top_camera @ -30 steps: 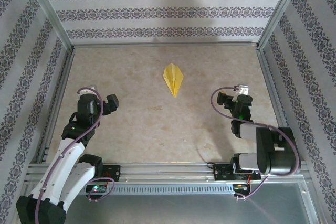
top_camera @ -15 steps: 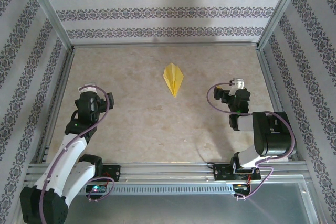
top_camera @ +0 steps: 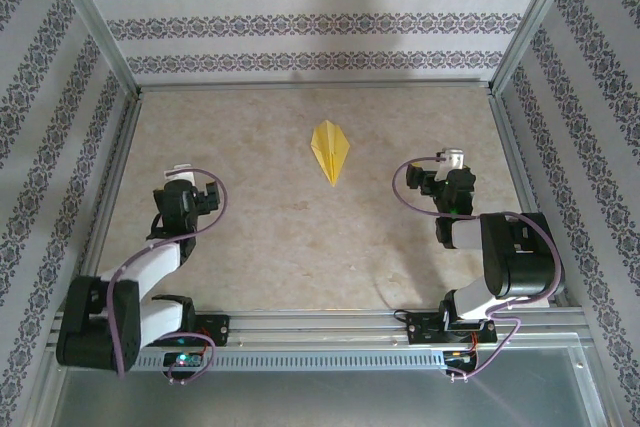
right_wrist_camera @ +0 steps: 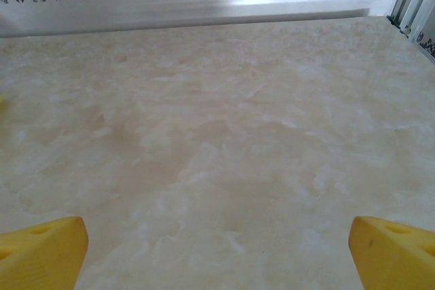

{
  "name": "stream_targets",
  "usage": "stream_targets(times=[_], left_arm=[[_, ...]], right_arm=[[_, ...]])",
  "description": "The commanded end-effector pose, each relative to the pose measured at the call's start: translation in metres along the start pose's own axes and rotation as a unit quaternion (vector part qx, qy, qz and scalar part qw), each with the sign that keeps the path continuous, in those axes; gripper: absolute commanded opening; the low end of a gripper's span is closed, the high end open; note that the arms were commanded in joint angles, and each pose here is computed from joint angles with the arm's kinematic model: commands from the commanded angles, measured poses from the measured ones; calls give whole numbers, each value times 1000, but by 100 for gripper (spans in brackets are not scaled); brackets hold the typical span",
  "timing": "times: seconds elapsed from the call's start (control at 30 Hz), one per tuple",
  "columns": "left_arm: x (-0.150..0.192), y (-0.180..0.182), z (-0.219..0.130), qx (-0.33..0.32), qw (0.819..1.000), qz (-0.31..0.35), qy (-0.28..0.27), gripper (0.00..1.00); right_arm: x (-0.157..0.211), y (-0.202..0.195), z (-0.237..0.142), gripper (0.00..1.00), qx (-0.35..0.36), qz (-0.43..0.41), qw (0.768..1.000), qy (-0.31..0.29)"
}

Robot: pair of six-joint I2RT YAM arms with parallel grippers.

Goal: Fold a paper plane with a square sheet of paper (fold left side to right side)
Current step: Reset both arms

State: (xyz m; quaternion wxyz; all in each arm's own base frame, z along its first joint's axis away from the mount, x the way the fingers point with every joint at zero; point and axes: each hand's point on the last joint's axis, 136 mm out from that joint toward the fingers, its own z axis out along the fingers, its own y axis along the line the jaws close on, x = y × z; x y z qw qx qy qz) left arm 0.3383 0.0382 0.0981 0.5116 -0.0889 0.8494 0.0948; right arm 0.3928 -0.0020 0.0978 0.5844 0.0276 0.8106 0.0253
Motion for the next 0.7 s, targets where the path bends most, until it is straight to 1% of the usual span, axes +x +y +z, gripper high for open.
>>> stream_targets(times=[0.0,0.07,0.1,0.13,0.2,0.23,0.3,0.33,0.37,0.4,0.43,0.5,0.57,0.63,0.67], left_arm=[[-40,-12,5,35,994,4,-105,100],[-39,-15,12,42,992,3,-119,100],[-37,-16,16,45,993,-2,-110,100],[-38,-22,18,62,993,-2,-102,100],[-38,-30,23,81,991,-2,-108,100],[-36,-33,25,90,989,1,-115,100],[-23,-38,33,99,989,7,-113,100],[-22,-39,36,99,987,7,-126,100],[-17,-40,37,105,987,9,-118,100],[-16,-39,37,102,990,8,-100,100],[-16,-38,39,98,991,8,-93,100],[-20,-36,44,89,991,4,-102,100],[-17,-32,50,74,995,-2,-72,100],[-20,-33,51,75,994,1,-82,100],[-17,-33,51,75,994,-1,-76,100]], right_arm=[[-10,2,2,98,2,-13,1000,-13],[-10,2,2,98,2,-13,1000,-14],[-11,2,2,98,2,-13,1000,-15],[-10,2,2,98,2,-13,1000,-14],[-10,2,2,98,2,-13,1000,-14],[-10,2,2,98,2,-14,1000,-14],[-10,2,2,98,2,-14,1000,-14],[-10,2,2,98,3,-15,1000,-13],[-10,2,2,98,3,-15,1000,-13],[-10,2,2,98,2,-15,1000,-13],[-10,3,2,98,3,-15,1000,-12],[-10,3,3,99,3,-17,1000,-12],[-10,3,3,98,4,-19,1000,-11],[-9,4,3,98,4,-20,1000,-11],[-10,4,3,98,4,-19,1000,-11]])
